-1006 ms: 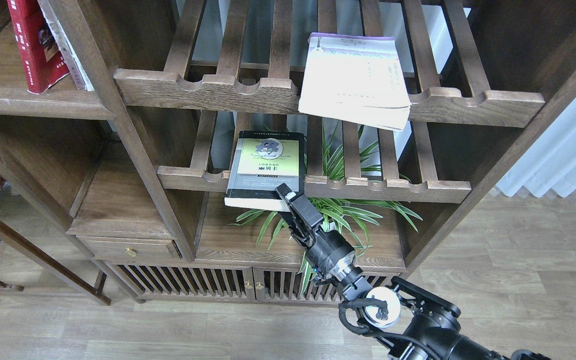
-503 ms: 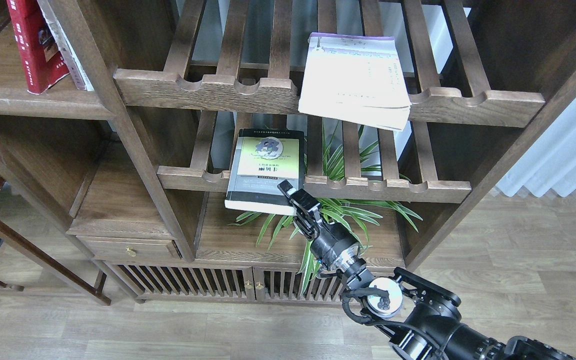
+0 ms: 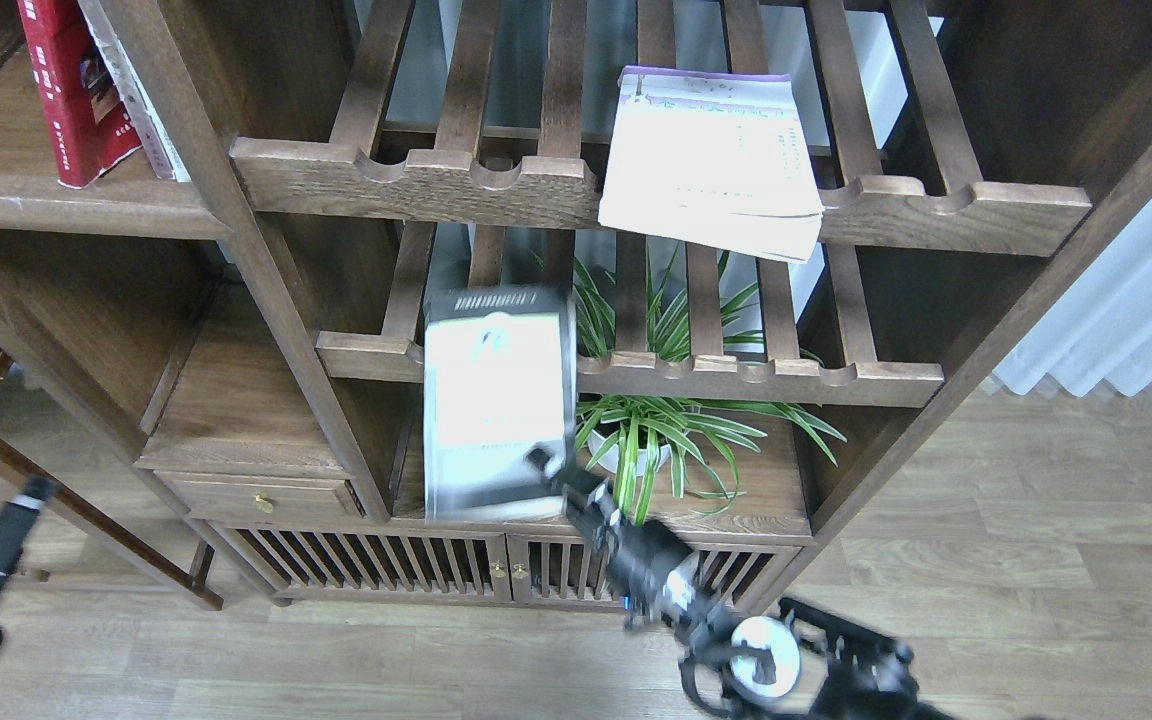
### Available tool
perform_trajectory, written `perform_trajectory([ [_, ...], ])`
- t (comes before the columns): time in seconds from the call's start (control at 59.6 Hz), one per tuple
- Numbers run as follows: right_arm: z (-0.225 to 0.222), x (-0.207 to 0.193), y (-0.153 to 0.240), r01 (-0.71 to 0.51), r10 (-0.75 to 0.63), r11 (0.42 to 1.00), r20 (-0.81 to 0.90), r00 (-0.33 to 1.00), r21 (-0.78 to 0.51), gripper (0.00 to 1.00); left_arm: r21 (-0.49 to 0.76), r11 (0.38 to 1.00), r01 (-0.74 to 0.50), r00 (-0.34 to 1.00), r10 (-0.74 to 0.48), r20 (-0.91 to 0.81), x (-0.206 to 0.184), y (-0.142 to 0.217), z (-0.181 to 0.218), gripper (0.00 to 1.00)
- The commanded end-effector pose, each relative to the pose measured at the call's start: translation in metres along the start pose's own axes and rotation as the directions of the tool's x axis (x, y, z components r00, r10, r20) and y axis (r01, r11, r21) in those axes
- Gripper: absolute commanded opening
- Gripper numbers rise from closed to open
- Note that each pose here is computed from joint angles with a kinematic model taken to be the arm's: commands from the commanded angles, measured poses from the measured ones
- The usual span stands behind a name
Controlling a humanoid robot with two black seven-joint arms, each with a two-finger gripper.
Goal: Organize books on shelf
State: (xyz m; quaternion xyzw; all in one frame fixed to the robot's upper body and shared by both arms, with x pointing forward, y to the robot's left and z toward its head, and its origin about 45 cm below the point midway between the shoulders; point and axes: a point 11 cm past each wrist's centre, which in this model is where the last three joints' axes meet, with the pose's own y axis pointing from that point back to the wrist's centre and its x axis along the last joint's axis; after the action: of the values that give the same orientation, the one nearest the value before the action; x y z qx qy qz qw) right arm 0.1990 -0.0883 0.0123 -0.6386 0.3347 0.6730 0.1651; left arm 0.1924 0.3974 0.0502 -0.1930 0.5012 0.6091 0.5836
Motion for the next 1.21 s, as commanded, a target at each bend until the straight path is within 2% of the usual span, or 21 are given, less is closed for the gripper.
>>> perform_trajectory([
  [0.0, 0.018, 0.011, 0.011, -0.023, 0.023, 0.999, 0.006, 1.000, -0.030, 0.04, 0.078, 0.997, 0.013, 0.999, -0.009, -0.052, -0.004, -0.007, -0.026, 0.99],
  [0.252, 0.034, 0.016, 0.019, -0.032, 0.033, 0.997, 0.004, 0.999, -0.069, 0.04, 0.243, 0.970, 0.033, 0.995, -0.009, -0.097, -0.012, -0.014, -0.084, 0.99],
  [0.62, 0.057, 0.015, 0.025, -0.026, 0.029, 0.991, 0.027, 0.999, -0.134, 0.04, 0.357, 0.931, 0.075, 0.970, 0.016, -0.244, -0.028, -0.022, -0.150, 0.96],
  [0.922, 0.071, 0.017, 0.031, -0.025, 0.034, 0.988, 0.056, 0.998, -0.155, 0.04, 0.362, 0.923, 0.131, 0.948, -0.010, -0.318, -0.049, -0.032, -0.177, 0.93],
  [1.19, 0.083, 0.019, 0.039, -0.028, 0.043, 0.984, 0.085, 0.995, -0.173, 0.05, 0.359, 0.919, 0.161, 0.946, -0.040, -0.322, -0.060, -0.042, -0.177, 0.91],
])
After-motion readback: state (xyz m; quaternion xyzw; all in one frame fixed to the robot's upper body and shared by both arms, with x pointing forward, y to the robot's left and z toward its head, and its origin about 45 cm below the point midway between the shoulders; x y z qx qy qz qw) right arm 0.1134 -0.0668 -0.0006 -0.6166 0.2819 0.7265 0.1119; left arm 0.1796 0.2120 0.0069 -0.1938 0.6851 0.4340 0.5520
